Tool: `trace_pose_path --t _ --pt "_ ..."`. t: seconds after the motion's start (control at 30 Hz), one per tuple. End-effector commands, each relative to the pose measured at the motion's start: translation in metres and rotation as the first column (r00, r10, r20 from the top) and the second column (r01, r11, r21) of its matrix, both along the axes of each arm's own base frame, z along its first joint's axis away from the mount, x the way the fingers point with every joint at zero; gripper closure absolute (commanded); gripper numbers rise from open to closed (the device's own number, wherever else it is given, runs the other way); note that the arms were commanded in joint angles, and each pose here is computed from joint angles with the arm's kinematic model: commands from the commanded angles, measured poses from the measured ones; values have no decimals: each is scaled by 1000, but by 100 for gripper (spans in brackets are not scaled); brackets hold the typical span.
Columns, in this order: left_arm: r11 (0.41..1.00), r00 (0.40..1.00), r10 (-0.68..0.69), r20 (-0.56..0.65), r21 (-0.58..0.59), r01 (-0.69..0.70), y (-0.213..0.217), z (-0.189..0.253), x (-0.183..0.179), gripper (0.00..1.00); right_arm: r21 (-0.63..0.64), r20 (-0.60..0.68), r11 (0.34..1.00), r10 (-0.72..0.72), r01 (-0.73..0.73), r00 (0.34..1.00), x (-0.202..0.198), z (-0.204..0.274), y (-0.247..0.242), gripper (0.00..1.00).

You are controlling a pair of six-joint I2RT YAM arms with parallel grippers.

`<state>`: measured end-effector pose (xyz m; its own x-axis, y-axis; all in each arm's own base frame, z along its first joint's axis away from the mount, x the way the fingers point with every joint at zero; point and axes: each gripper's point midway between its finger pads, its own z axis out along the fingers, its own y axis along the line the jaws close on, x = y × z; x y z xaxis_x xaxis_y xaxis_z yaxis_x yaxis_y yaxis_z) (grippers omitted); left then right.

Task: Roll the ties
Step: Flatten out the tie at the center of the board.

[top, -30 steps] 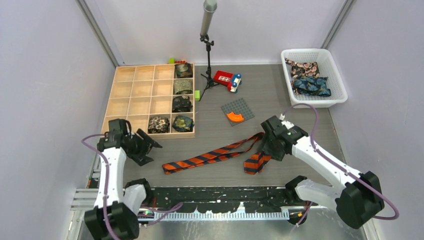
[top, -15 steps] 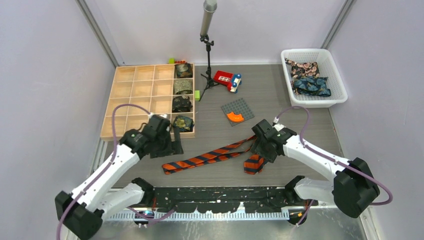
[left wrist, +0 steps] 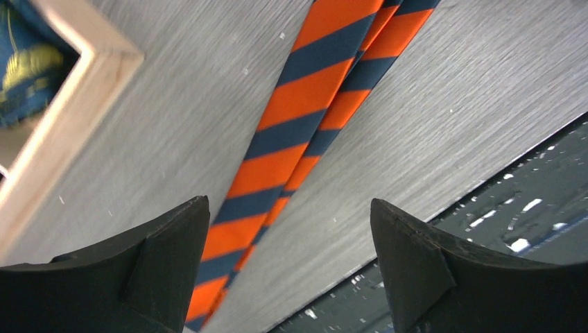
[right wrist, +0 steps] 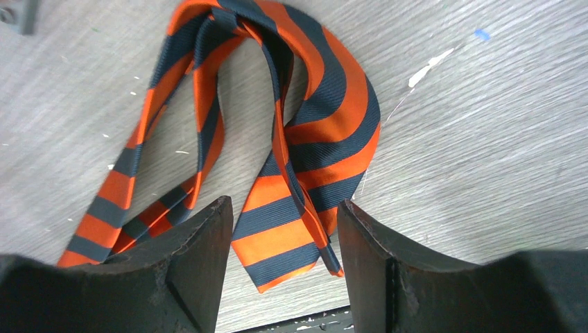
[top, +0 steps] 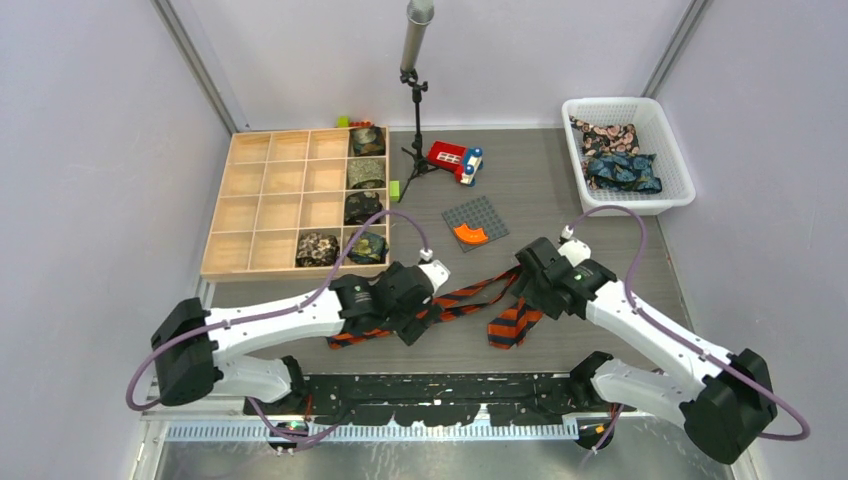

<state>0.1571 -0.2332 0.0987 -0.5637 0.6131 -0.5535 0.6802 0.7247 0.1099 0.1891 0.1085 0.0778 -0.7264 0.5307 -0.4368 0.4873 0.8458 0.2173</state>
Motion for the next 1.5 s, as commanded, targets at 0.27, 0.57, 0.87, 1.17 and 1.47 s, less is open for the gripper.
trace_pose_path --t 0.27,0.57,0.87,1.17,1.47 --pt "931 937 -344 62 156 331 -42 -35 23 11 -30 119 1000 2 2 993 8 39 -14 39" --pt "893 922 -386 -37 236 383 -50 -57 21 15 -25 136 999 23 -20 990 8 45 -15 39" --pt "843 894 -445 -53 311 438 -46 -74 28 27 -26 148 999 31 -28 989 8 48 -19 39" --pt "837 884 -458 -91 290 464 -43 -85 36 73 -42 137 999 36 -31 990 8 45 -23 39" --pt "820 824 -519 -227 139 555 -58 -62 10 100 -40 143 999 39 -34 989 9 48 -24 40"
